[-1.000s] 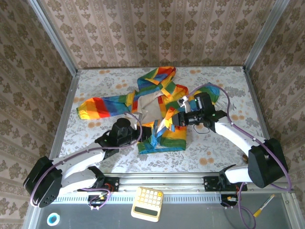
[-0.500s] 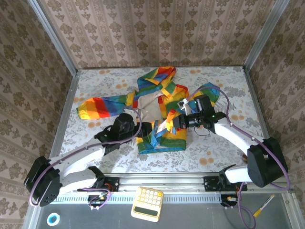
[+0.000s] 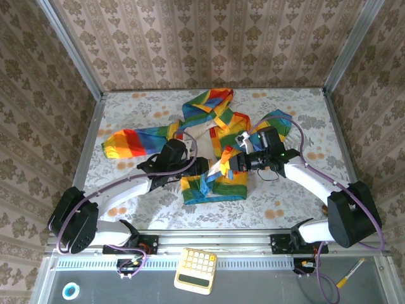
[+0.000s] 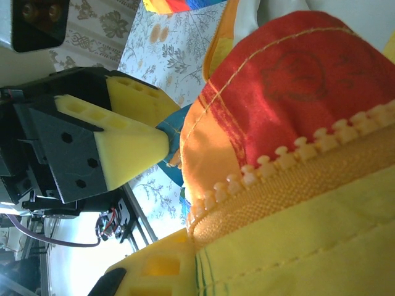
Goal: Zip up the jacket
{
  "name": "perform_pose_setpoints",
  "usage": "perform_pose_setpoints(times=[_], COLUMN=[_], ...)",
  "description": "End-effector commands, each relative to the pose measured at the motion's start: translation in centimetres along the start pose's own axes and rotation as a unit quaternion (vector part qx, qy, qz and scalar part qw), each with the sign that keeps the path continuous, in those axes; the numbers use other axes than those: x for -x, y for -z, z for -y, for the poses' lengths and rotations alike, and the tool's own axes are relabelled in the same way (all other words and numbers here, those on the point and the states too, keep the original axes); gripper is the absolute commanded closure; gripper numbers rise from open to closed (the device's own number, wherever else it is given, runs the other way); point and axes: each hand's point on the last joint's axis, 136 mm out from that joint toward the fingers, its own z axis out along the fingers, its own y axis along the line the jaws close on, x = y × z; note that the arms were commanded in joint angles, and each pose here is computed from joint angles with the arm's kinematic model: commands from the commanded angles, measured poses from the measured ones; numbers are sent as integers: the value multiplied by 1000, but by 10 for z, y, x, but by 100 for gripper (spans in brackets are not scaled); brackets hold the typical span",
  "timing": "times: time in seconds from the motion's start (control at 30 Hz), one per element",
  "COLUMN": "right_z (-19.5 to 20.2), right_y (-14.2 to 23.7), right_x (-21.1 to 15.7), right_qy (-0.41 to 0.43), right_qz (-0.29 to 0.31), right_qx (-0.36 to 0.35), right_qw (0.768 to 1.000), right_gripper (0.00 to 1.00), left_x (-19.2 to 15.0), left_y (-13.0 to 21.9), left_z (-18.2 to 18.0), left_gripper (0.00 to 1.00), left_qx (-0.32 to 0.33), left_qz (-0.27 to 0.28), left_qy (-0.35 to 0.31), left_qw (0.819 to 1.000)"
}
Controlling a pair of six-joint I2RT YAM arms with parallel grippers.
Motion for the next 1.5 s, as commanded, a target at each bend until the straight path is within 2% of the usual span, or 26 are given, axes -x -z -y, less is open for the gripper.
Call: perform_pose_setpoints(times=[0.0, 0.13, 0.2, 0.3, 0.47, 0.63, 0.8, 0.93, 1.07, 1.13, 1.3, 1.47], right_z=[-3, -2, -3, -5, -21, -40, -52, -61, -68, -62, -22, 30], right_y=[0, 0, 1, 2, 8, 14, 16, 15, 17, 14, -2, -28], right_x=[0, 0, 0, 1, 6, 14, 24, 34, 39, 39, 32, 6], right_qy=[12, 12, 12, 14, 25, 35, 37, 34, 35, 29, -2, -51], right_qz=[1, 0, -1, 0, -1, -1, 4, 12, 13, 10, 3, -31], right_qx=[15, 14, 14, 16, 40, 82, 109, 136, 150, 140, 58, 5], right_qw=[1000, 1000, 1000, 1000, 999, 996, 993, 990, 988, 990, 998, 998], right_gripper=[100, 100, 100, 100, 100, 100, 100, 100, 100, 100, 99, 98], left_x=[6, 5, 6, 7, 15, 25, 27, 17, 12, 12, 4, -2], left_y=[0, -3, -4, -2, 12, 37, 61, 64, 61, 55, 30, 10], left_z=[17, 18, 21, 26, 37, 51, 72, 94, 102, 98, 76, 48], left_gripper=[58, 67, 82, 99, 100, 100, 100, 100, 100, 100, 100, 100], left_qx=[-34, -46, -58, -77, -115, -159, -199, -234, -268, -268, -227, -186], left_qz=[-8, -12, -12, -3, 47, 118, 181, 211, 232, 235, 209, 192], left_qy=[4, 5, 3, -4, -34, -72, -127, -184, -200, -197, -188, -169], left_qw=[999, 999, 998, 997, 992, 978, 955, 931, 913, 913, 932, 949])
